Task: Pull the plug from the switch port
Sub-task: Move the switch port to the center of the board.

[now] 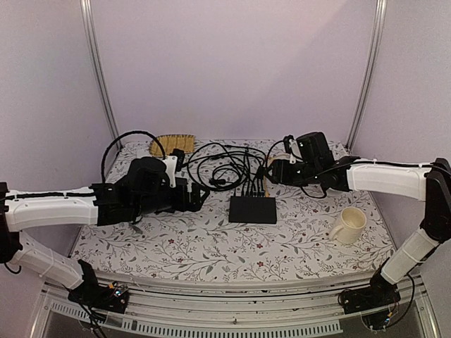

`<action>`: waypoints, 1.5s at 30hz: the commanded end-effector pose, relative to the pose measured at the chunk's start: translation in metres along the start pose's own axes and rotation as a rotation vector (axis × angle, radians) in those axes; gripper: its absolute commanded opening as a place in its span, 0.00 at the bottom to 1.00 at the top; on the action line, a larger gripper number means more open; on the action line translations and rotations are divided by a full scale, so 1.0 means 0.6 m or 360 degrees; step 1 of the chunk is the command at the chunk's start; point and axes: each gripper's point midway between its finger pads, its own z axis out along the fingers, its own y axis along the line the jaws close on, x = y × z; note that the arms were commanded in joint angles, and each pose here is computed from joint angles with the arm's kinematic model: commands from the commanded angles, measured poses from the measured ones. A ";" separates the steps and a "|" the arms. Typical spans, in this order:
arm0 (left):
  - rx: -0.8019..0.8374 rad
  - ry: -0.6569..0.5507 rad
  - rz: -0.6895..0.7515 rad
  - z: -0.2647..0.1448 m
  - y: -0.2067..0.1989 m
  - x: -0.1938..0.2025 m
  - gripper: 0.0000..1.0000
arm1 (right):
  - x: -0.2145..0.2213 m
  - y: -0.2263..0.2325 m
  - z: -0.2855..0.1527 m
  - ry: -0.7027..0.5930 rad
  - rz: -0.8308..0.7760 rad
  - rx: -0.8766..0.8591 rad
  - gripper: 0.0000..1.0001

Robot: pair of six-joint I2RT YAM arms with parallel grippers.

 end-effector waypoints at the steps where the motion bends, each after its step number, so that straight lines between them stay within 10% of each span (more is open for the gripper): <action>1: 0.0192 0.0081 -0.0059 0.029 -0.005 -0.005 0.98 | 0.035 0.000 0.015 0.0130 0.0108 0.0046 0.65; 17: 0.0674 0.0524 -0.0315 0.192 -0.050 0.053 0.98 | 0.126 -0.035 0.040 0.0321 0.0265 0.0077 0.74; 45: 0.0575 0.0704 -0.0527 0.309 -0.009 0.160 0.96 | 0.167 -0.096 0.084 0.0442 0.0403 -0.0007 0.80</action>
